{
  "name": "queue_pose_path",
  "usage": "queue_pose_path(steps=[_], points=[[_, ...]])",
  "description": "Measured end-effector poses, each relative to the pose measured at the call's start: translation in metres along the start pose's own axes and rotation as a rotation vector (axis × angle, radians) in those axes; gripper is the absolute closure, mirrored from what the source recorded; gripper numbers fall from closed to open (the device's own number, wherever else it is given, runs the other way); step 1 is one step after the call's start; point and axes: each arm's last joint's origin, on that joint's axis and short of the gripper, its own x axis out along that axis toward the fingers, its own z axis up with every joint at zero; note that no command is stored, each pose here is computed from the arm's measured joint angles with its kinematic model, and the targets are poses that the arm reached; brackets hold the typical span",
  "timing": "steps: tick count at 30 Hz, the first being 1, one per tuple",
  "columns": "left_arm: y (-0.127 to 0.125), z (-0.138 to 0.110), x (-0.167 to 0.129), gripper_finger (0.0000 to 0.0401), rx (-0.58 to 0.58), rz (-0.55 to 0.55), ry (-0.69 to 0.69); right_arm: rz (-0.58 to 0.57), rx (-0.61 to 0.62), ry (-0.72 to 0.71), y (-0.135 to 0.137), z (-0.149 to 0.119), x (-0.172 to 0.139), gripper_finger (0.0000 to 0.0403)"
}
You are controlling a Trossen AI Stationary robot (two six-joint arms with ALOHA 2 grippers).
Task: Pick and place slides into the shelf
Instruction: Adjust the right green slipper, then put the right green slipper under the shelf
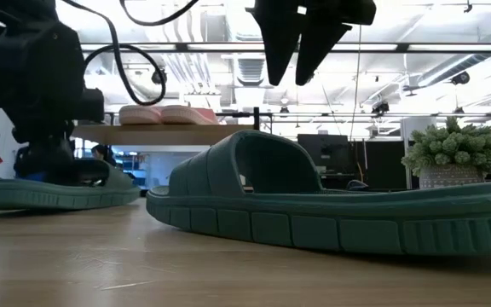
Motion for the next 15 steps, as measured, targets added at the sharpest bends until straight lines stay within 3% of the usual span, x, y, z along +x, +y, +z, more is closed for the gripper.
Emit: queue_pose_path(steps=[9,15], points=[[0.021,0.014,-0.030,0.0245,-0.095,-0.207,-0.043,0.055,-0.061,0.117,0.002,-0.004,0.000,0.0216],[0.042,0.024,-0.055,0.0243,-0.153,-0.339,-0.126,0.111,-0.206,0.154,0.010,-0.021,-0.009,0.0216]])
